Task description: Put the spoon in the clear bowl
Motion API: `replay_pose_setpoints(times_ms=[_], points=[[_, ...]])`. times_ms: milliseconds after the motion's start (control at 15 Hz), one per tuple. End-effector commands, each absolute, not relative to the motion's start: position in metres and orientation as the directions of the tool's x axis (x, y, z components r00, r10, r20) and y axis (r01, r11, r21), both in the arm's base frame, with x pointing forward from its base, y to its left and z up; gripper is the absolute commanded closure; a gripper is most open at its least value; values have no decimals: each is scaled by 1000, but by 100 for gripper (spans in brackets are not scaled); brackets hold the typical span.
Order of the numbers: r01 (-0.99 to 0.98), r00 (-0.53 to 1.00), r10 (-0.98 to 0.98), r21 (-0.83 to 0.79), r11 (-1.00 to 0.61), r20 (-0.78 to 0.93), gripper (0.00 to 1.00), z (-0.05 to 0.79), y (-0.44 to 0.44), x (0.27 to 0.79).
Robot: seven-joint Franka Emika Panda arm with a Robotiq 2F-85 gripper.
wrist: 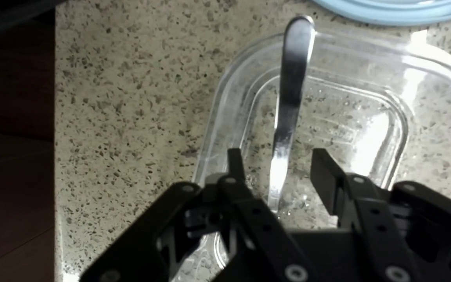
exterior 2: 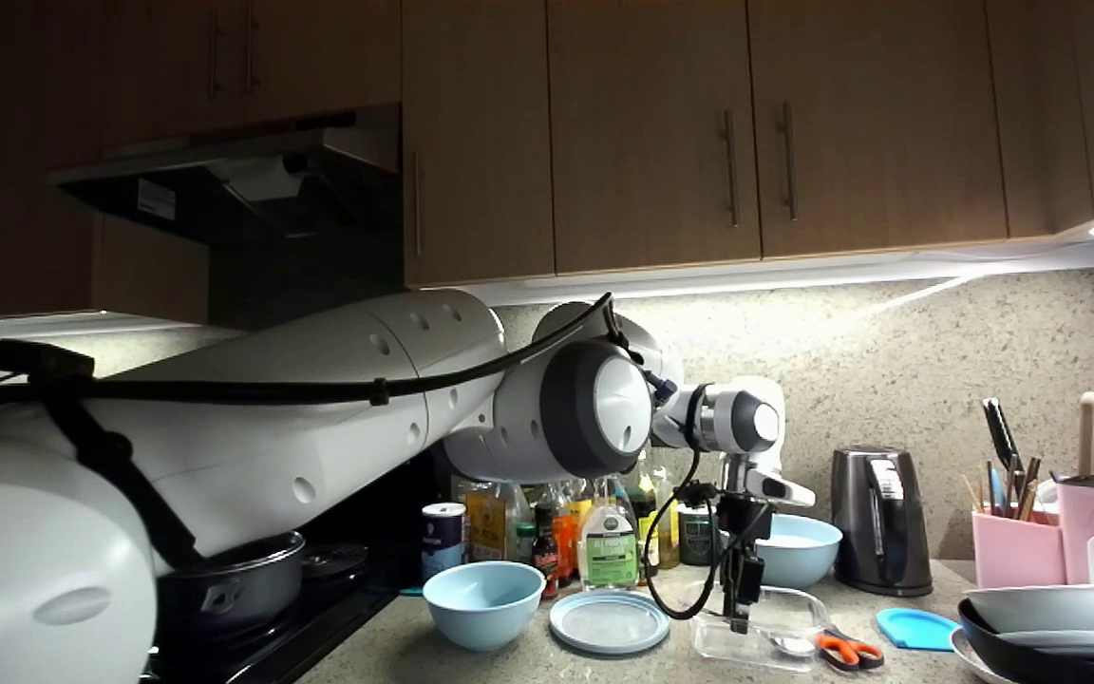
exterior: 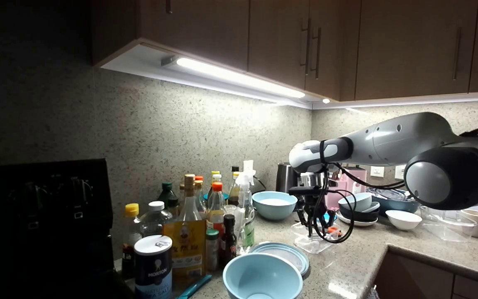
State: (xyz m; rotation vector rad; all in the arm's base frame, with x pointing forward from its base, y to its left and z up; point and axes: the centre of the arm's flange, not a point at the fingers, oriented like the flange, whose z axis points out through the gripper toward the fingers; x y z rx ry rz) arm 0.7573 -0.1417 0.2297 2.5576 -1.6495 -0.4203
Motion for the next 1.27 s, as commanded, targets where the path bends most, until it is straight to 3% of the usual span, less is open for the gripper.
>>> replay_pose_setpoints(times_ms=[0, 133, 267, 1067, 1133, 1200], points=[[-909, 322, -930, 216, -356, -176, 19, 247, -143, 773], [-922, 312, -939, 194, -336, -143, 6, 262, -140, 765], [-935, 295, -949, 172, -310, -109, 0, 278, -139, 760], [-975, -168, -983, 131, 177, 76, 0, 344, -142, 705], [-986, -94, -994, 131, 100, 56, 0, 344, -153, 765], [-984, -119, -991, 127, 126, 64, 0, 347, -154, 765]])
